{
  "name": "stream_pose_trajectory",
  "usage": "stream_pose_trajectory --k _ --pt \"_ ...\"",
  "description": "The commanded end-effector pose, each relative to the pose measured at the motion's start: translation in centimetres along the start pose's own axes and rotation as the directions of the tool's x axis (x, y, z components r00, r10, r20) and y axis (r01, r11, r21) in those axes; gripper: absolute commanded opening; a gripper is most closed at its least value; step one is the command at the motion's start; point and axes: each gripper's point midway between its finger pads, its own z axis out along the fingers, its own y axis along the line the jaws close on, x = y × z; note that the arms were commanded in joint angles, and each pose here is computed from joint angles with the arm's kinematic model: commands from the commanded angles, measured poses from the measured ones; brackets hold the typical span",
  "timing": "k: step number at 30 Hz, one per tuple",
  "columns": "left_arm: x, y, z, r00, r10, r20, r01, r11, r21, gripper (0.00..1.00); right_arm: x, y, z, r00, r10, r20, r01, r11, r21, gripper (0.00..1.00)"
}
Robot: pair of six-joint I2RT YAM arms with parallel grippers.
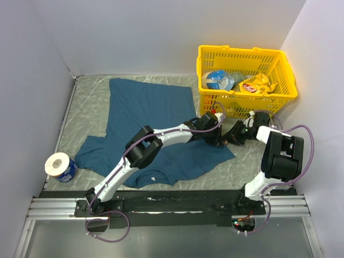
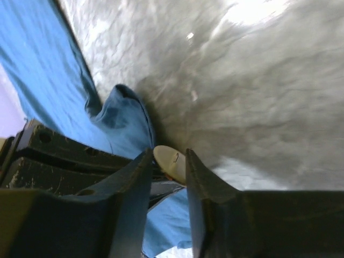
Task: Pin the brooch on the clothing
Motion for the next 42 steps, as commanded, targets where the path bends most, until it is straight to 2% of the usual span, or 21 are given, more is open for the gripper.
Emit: stream_pose_trajectory --k 1,6,10,13,15,17,20,25,28,31,32,35,38,42 --pt "3.3 4.1 1.8 0.998 -0.028 -0.064 0.021 0.994 -0.109 0.01 2.5 0.1 0.4 0.997 -0.006 -0.08 0.004 1.0 -0.029 0.42" --pt "3.5 4.5 1.8 0.997 -0.033 -0.067 0.026 0.994 -0.111 0.01 2.9 -0.1 0.4 0.997 -0.006 -0.082 0.004 1.0 -0.019 0.32" --pt "3.5 4.7 1.7 0.997 -0.039 -0.065 0.031 0.993 -0.114 0.01 2.8 0.0 0.1 0.997 -0.006 -0.076 0.005 1.0 -0.013 0.31" --pt "3.5 4.8 1.7 0.997 -0.04 -0.066 0.032 0.993 -0.115 0.01 2.4 0.2 -0.4 0.999 -0.008 -0.054 0.008 1.0 0.003 0.34" --pt "3.7 4.9 1.7 0.997 -0.041 -0.071 0.032 0.993 -0.115 0.01 1.9 0.7 -0.9 0.999 -0.022 -0.034 0.022 1.0 0.003 0.39" --pt "3.8 4.9 1.6 0.996 -0.04 -0.075 0.031 0.993 -0.113 0.01 1.5 1.0 -1.2 0.999 -0.032 -0.02 0.032 0.999 0.004 0.49" --pt "4.0 5.2 1.7 0.996 -0.039 -0.078 0.03 0.992 -0.121 0.01 1.5 1.4 -1.4 0.999 -0.037 -0.022 0.037 0.999 -0.01 0.56" --pt "4.0 5.5 1.6 0.996 -0.043 -0.078 0.033 0.992 -0.122 0.01 1.9 1.3 -1.4 0.999 -0.043 -0.02 0.043 0.999 -0.019 0.59" --pt "3.9 5.5 1.5 0.996 -0.043 -0.077 0.034 0.992 -0.119 0.01 2.2 0.5 -1.0 0.999 -0.026 -0.022 0.026 1.0 0.006 0.54" --pt "3.9 5.6 1.4 0.996 -0.043 -0.076 0.034 0.992 -0.117 0.02 2.2 -1.0 -0.6 1.0 -0.011 -0.016 0.012 0.997 0.075 0.33" --pt "4.0 5.4 1.3 0.996 -0.043 -0.077 0.033 0.993 -0.117 0.02 2.3 -1.4 -0.6 1.0 -0.001 -0.022 0.003 0.995 0.1 0.2" --pt "3.8 5.3 1.1 0.996 -0.039 -0.074 0.03 0.993 -0.113 0.02 2.1 -2.5 -0.7 1.0 0.006 -0.024 -0.002 0.987 0.163 0.05" --pt "3.5 4.9 0.8 0.998 -0.032 -0.063 0.025 0.994 -0.104 0.05 1.5 -2.2 -1.3 1.0 -0.009 0.004 0.008 0.984 0.177 0.0" --pt "2.2 3.0 -0.2 0.999 -0.003 -0.043 0.0 0.998 -0.057 0.12 -0.2 -1.1 -3.3 0.995 -0.055 0.083 0.037 0.977 0.208 0.0"
